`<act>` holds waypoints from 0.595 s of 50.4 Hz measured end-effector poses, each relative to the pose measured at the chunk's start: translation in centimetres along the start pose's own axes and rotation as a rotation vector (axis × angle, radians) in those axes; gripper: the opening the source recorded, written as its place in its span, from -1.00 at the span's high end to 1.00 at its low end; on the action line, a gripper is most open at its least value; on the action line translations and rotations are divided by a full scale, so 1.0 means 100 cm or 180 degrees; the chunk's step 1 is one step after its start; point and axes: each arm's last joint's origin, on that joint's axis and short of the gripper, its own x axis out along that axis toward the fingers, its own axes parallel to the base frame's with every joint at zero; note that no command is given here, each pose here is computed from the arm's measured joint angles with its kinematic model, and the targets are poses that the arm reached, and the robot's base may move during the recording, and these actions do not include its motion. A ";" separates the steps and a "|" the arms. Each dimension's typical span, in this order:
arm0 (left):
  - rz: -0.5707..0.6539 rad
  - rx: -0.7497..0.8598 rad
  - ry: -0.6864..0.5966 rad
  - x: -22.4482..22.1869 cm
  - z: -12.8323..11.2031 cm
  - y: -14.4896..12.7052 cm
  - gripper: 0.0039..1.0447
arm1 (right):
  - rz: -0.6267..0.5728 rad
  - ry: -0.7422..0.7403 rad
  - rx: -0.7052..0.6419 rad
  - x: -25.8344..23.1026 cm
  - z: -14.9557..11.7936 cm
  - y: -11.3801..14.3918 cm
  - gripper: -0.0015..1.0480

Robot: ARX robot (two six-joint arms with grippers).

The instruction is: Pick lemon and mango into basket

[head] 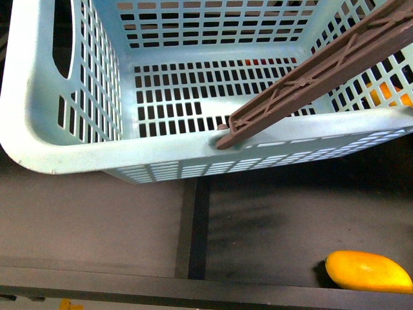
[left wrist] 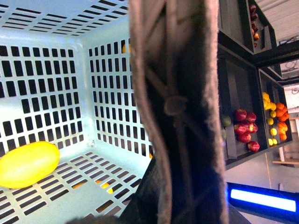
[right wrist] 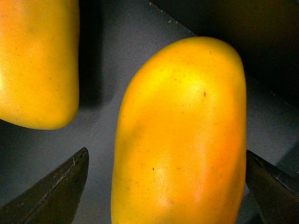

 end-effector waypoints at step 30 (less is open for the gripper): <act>-0.0003 -0.0001 0.0004 0.000 0.000 0.000 0.92 | 0.0922 -0.0204 -0.0182 -0.083 0.018 0.015 -0.18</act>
